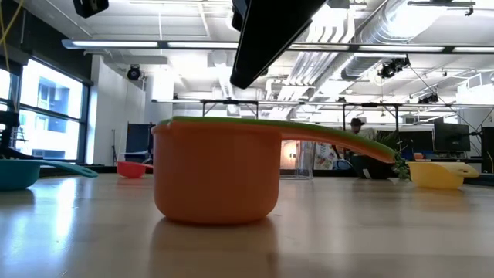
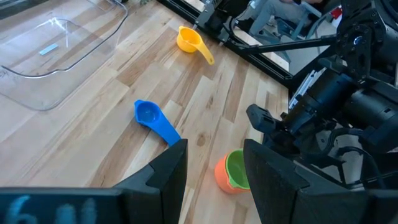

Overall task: Nest measuring cups in basket
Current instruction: Stack the green measuring cup in the orange measuring cup, then stack the dark blue measuring cup in the green measuring cup

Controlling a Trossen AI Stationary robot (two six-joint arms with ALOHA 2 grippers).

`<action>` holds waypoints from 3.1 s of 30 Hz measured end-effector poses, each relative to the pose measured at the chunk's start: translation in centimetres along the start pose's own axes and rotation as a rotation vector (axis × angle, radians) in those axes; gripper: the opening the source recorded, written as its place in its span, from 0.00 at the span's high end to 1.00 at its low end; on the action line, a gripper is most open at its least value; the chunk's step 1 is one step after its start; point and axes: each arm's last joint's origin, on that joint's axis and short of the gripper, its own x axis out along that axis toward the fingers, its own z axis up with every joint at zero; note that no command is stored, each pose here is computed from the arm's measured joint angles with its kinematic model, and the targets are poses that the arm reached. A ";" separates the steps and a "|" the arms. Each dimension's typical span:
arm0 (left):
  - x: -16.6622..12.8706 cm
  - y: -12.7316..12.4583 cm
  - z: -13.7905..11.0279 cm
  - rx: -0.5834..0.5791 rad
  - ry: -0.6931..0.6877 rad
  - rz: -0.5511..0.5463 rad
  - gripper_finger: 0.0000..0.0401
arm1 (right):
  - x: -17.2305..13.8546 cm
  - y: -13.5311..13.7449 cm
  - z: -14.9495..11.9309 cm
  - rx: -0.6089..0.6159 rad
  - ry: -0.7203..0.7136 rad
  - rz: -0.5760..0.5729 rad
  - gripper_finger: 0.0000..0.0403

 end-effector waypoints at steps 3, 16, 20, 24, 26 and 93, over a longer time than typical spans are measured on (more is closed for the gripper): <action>0.0 0.0 0.0 0.000 0.000 0.000 0.63 | 0.0 0.0 0.0 -0.001 0.001 0.000 0.75; 0.0 0.5 -0.6 0.052 0.064 0.050 0.63 | -4.8 -0.5 1.6 -0.019 0.016 -0.132 0.75; -0.1 0.9 -1.0 0.069 0.103 0.083 0.63 | -7.0 -1.0 1.7 -0.020 0.047 -0.235 0.75; -0.1 0.9 -1.0 0.071 0.107 0.086 0.63 | -8.9 -1.7 1.8 -0.009 0.068 -0.301 0.75; -0.1 0.9 -1.0 0.071 0.107 0.086 0.63 | -9.6 -2.2 1.7 -0.005 0.090 -0.313 0.75; 4.1 -4.2 -16.3 0.162 0.691 0.081 0.63 | -24.3 -16.4 -1.6 0.295 -0.039 -0.425 0.75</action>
